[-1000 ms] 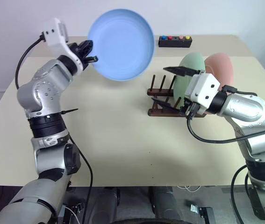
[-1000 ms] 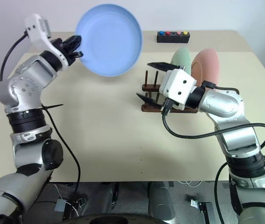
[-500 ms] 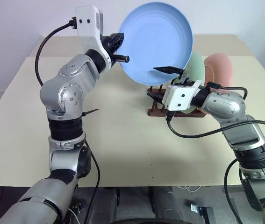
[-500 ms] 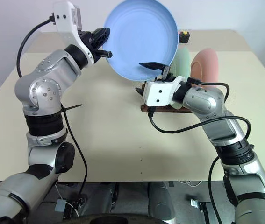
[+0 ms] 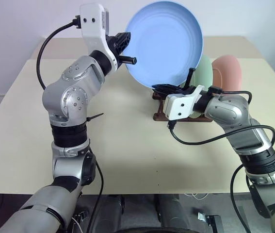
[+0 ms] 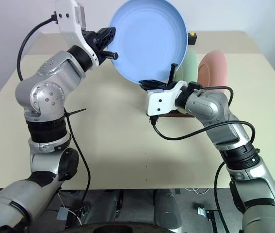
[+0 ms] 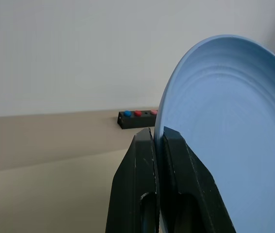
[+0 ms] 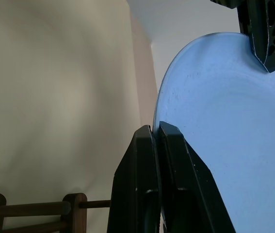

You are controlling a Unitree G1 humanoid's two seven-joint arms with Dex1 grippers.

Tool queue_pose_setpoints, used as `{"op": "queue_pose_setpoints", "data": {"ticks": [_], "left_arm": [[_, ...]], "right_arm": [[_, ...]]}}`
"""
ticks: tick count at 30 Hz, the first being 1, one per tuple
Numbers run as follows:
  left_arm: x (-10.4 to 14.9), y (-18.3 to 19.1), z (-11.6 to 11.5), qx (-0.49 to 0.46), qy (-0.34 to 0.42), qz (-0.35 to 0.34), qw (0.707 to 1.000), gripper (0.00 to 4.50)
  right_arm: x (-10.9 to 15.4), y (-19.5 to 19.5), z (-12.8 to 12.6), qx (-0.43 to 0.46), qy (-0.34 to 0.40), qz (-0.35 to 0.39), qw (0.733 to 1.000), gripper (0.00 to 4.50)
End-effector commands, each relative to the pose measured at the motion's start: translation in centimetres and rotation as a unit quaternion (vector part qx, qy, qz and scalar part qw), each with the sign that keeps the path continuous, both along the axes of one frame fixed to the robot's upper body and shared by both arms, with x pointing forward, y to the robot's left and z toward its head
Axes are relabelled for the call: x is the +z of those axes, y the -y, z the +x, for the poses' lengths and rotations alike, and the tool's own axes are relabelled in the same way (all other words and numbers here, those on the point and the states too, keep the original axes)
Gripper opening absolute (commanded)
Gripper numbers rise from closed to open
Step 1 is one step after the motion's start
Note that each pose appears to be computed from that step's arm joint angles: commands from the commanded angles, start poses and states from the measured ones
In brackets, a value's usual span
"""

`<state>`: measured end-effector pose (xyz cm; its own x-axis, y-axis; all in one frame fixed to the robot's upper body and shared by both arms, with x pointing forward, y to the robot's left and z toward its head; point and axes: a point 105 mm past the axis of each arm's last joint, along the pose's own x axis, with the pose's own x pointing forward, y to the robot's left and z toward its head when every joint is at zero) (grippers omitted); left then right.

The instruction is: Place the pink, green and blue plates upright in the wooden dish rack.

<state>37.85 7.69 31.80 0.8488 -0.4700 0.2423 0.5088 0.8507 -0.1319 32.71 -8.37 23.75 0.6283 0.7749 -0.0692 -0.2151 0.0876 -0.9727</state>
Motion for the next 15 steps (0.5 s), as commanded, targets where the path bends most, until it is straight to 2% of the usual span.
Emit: {"op": "queue_pose_setpoints", "data": {"ticks": [1,3,6,9,10,13,15], "left_arm": [[2.0,-0.1,-1.0,-0.026,0.031,-0.044,0.998,0.32],[3.1,-1.1,-1.6,-0.03,0.061,-0.074,0.995,1.06],[4.4,-3.1,-2.0,-0.021,0.094,-0.117,0.988,2.58],[5.2,-6.6,-1.9,0.025,0.12,-0.161,0.979,4.12],[5.2,-7.7,-1.7,0.043,0.123,-0.171,0.977,4.44],[4.7,-10.5,-1.4,0.092,0.131,-0.159,0.974,4.44],[2.9,-12.6,-0.6,0.139,0.114,-0.124,0.976,4.44]], "right_arm": [[1.8,-0.3,-0.6,0.009,0.043,0.015,0.999,0.01],[1.9,-0.2,-0.6,0.008,0.047,0.015,0.999,0.0],[1.9,-0.1,-0.5,0.006,0.051,0.015,0.999,0.0],[2.1,-0.1,-0.4,0.008,0.058,0.018,0.998,0.0],[2.2,-0.1,-0.4,0.009,0.062,0.02,0.998,0.0],[2.8,-0.3,-0.5,0.018,0.07,0.037,0.997,0.0],[4.1,-0.9,-1.2,0.048,0.064,0.085,0.993,0.0]]}}
